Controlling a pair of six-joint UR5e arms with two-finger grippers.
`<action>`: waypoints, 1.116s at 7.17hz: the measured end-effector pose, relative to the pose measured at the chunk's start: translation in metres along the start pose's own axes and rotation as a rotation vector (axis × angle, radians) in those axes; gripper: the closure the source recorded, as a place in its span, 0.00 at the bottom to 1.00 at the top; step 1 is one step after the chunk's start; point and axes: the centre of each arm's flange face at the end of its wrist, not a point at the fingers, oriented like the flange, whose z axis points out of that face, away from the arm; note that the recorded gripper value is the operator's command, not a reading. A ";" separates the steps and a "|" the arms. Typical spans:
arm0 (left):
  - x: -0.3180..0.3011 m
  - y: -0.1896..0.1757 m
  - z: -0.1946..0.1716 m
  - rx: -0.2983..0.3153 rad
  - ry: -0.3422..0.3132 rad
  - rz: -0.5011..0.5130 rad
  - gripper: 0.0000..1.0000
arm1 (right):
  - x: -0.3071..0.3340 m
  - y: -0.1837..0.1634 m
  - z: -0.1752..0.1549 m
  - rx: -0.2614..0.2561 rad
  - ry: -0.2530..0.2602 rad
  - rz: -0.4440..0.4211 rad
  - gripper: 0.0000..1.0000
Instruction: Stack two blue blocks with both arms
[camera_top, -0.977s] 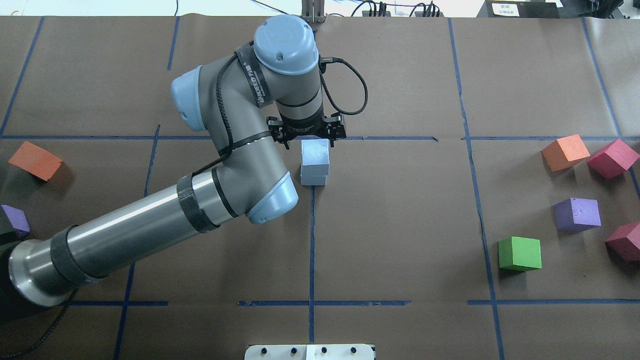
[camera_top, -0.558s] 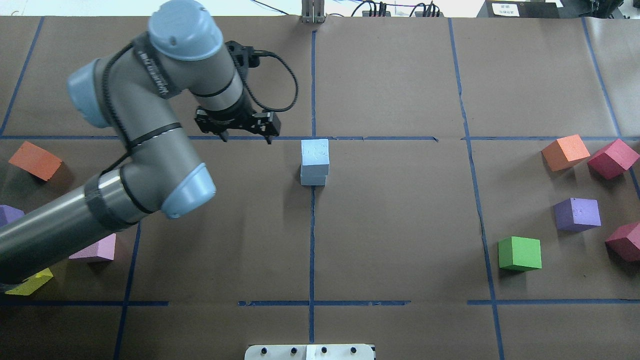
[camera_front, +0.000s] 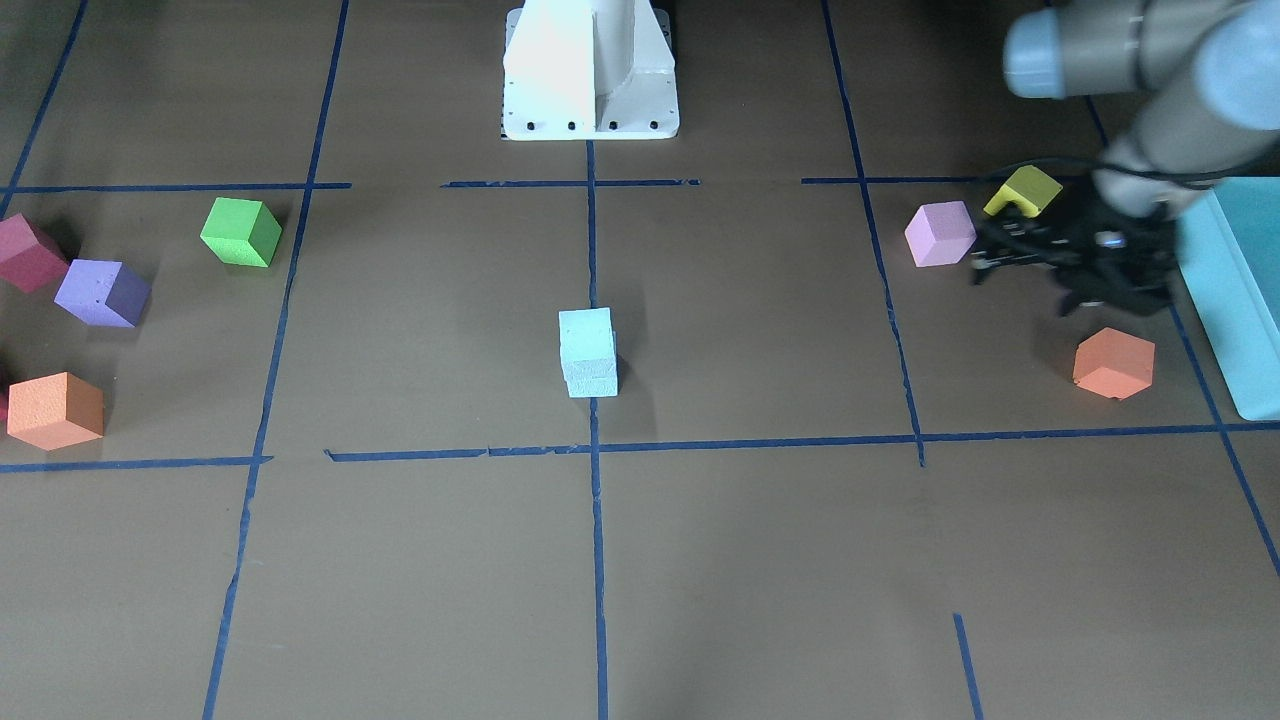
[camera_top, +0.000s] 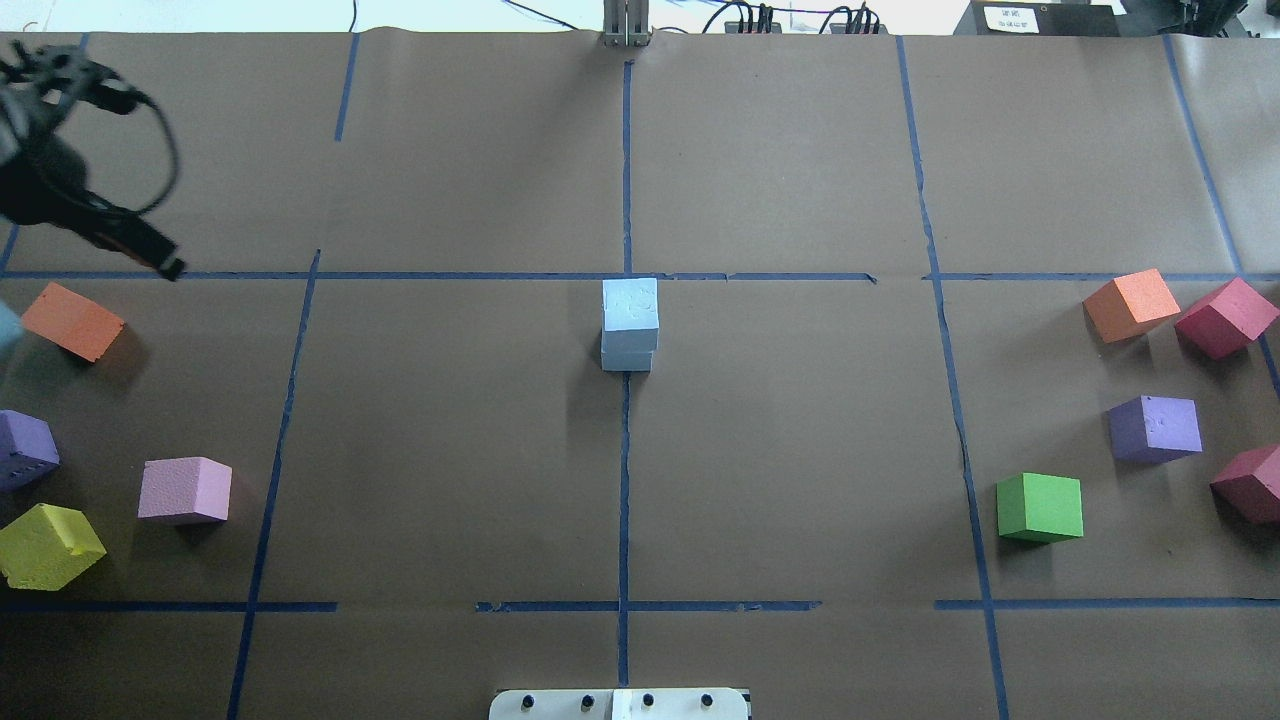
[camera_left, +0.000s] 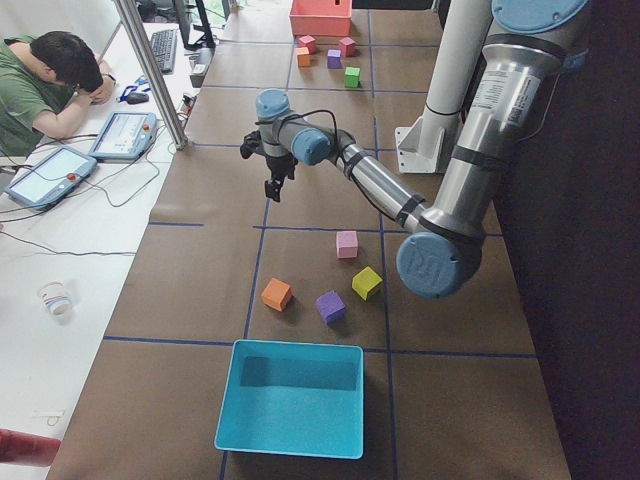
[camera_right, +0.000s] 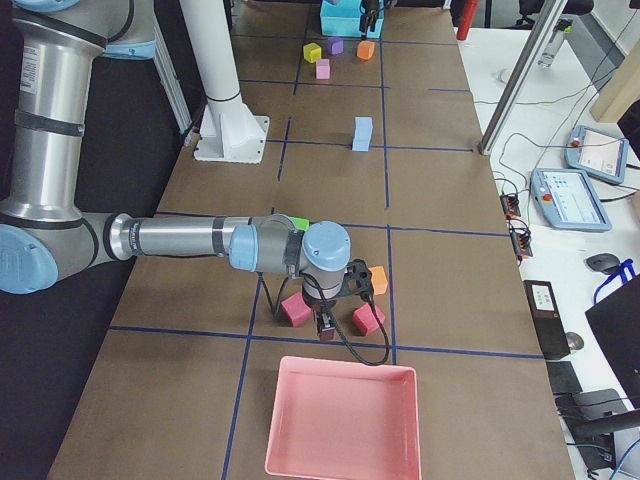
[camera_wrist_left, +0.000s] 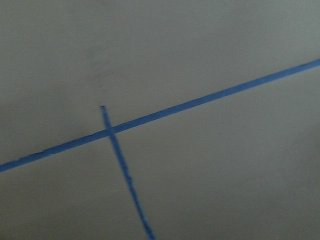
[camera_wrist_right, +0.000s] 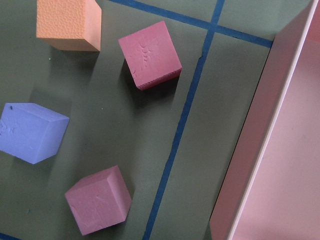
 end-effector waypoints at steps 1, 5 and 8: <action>-0.071 0.040 -0.012 -0.004 -0.012 0.058 0.00 | 0.001 0.001 0.001 -0.002 -0.001 0.002 0.00; -0.249 0.224 0.002 -0.101 -0.076 -0.148 0.00 | 0.002 0.002 0.003 -0.006 -0.004 0.008 0.00; -0.279 0.245 -0.021 -0.051 -0.104 -0.312 0.00 | 0.002 0.003 0.003 -0.007 -0.004 0.011 0.00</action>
